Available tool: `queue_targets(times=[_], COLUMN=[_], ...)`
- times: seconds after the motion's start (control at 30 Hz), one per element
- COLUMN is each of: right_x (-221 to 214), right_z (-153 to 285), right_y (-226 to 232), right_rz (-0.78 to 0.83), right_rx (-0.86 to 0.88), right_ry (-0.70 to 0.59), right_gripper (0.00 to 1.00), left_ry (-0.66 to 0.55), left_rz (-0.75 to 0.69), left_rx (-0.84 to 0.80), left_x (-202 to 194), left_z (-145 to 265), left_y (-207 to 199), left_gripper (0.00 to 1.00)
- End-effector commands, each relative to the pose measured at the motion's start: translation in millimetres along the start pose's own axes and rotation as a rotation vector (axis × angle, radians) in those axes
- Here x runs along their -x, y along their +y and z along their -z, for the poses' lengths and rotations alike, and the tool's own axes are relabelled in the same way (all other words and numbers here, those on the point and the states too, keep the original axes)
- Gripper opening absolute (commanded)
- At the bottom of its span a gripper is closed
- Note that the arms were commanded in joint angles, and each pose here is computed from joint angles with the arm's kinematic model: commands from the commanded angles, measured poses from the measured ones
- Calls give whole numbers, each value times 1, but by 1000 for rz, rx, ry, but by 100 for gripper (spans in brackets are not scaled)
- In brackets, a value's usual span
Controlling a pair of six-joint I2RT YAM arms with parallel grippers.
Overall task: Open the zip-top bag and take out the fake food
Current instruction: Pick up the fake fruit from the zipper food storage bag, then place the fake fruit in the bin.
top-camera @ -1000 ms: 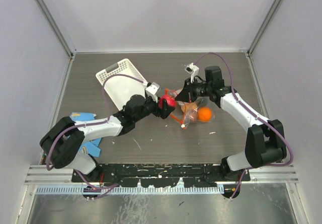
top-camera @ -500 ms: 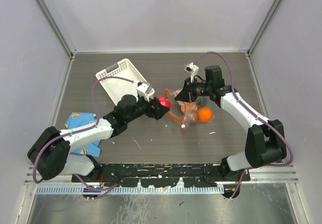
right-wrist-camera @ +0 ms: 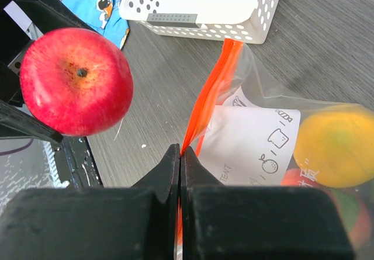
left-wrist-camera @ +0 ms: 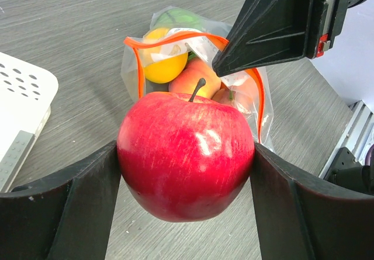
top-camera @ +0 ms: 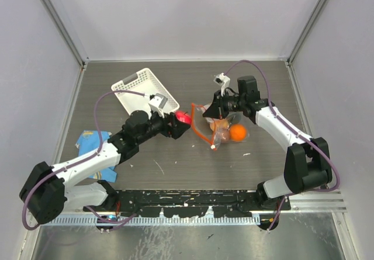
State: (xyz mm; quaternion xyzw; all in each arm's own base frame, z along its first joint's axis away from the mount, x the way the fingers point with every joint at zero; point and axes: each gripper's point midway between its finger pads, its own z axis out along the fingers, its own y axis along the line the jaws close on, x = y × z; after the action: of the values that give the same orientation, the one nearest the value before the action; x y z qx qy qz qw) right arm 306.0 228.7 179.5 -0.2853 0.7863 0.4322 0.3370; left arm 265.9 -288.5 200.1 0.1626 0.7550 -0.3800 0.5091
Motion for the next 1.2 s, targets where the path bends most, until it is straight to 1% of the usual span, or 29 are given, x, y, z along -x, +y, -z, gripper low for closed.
queue_targets(times=[0.0, 0.57, 1.17], right_x=[22, 23, 22], right_z=[4, 4, 5], right_y=[6, 5, 3], right_rz=[62, 65, 60], right_rx=[23, 20, 16], right_ry=[-39, -38, -35], right_gripper=[1, 1, 1], left_ry=[-33, -60, -135], left_rz=[0, -1, 73], left_rx=[-9, 40, 53], left_x=[14, 34, 77], left_z=[10, 29, 40], left_y=[-3, 11, 50], left_gripper=[14, 13, 11])
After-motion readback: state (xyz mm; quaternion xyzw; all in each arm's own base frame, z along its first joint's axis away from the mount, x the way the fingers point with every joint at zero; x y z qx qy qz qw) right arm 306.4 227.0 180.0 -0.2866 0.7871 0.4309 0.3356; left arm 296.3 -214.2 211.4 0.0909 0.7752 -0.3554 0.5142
